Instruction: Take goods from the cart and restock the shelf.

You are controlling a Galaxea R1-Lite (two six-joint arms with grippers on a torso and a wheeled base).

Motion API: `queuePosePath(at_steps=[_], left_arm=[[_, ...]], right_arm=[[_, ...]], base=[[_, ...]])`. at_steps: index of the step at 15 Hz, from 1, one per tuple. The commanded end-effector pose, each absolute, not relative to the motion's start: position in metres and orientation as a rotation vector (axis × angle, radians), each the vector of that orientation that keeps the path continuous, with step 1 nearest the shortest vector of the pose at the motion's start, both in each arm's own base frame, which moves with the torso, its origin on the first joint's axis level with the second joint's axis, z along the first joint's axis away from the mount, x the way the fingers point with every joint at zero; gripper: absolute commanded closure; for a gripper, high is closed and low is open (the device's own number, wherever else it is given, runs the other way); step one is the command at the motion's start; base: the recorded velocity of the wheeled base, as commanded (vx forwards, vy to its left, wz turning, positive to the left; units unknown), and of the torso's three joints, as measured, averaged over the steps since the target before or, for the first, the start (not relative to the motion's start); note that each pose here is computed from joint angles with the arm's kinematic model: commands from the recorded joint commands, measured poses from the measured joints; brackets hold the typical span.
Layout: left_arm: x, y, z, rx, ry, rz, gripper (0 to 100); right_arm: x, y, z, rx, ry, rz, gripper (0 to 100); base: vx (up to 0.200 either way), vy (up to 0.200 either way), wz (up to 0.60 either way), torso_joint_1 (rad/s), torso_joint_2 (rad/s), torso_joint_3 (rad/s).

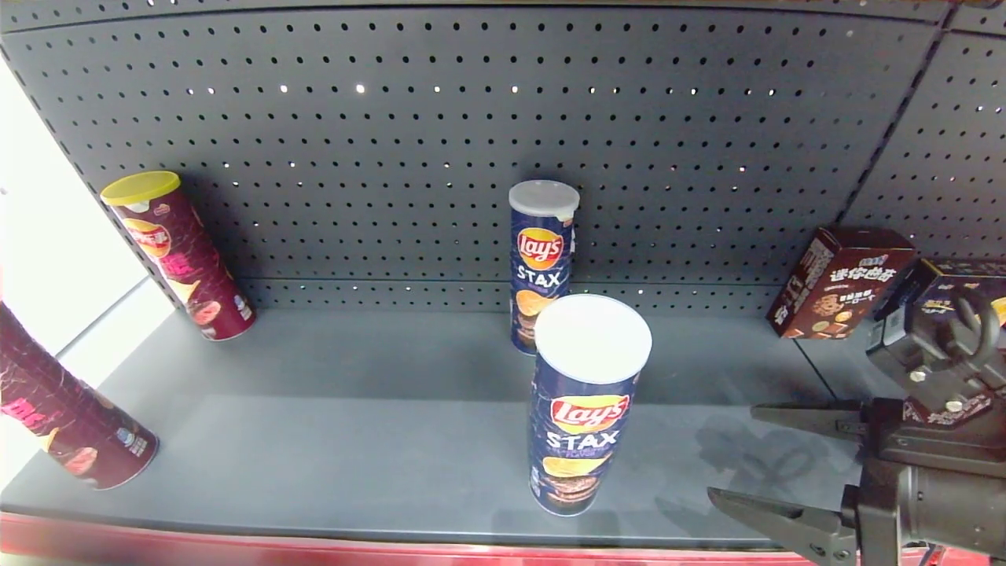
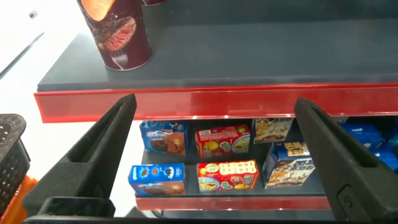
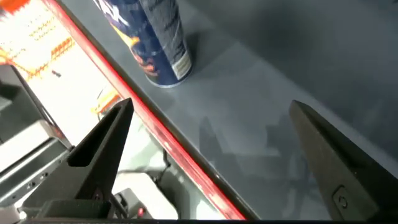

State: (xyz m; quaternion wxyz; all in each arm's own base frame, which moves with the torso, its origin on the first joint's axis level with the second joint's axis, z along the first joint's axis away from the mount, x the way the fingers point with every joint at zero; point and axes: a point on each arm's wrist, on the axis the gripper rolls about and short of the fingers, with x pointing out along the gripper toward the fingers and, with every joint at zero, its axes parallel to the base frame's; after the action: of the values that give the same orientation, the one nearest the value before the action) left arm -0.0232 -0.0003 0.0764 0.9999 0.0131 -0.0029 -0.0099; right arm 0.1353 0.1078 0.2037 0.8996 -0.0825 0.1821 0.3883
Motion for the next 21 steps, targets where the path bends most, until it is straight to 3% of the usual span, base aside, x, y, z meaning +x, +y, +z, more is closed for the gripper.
queuePosePath(at_steps=[1,21], left_arm=[[-0.023,0.000,0.076,0.026,-0.003,-0.020,0],[-0.023,0.000,0.076,0.018,-0.003,-0.015,0]], right_arm=[[0.141,0.116,0.195,-0.186,0.423,0.818,0],[0.194,0.164,0.177,-0.265,0.504,0.846,0]], base=[[0.000,0.000,0.00,0.000,0.00,0.000],[0.000,0.000,0.00,0.000,0.00,0.000]])
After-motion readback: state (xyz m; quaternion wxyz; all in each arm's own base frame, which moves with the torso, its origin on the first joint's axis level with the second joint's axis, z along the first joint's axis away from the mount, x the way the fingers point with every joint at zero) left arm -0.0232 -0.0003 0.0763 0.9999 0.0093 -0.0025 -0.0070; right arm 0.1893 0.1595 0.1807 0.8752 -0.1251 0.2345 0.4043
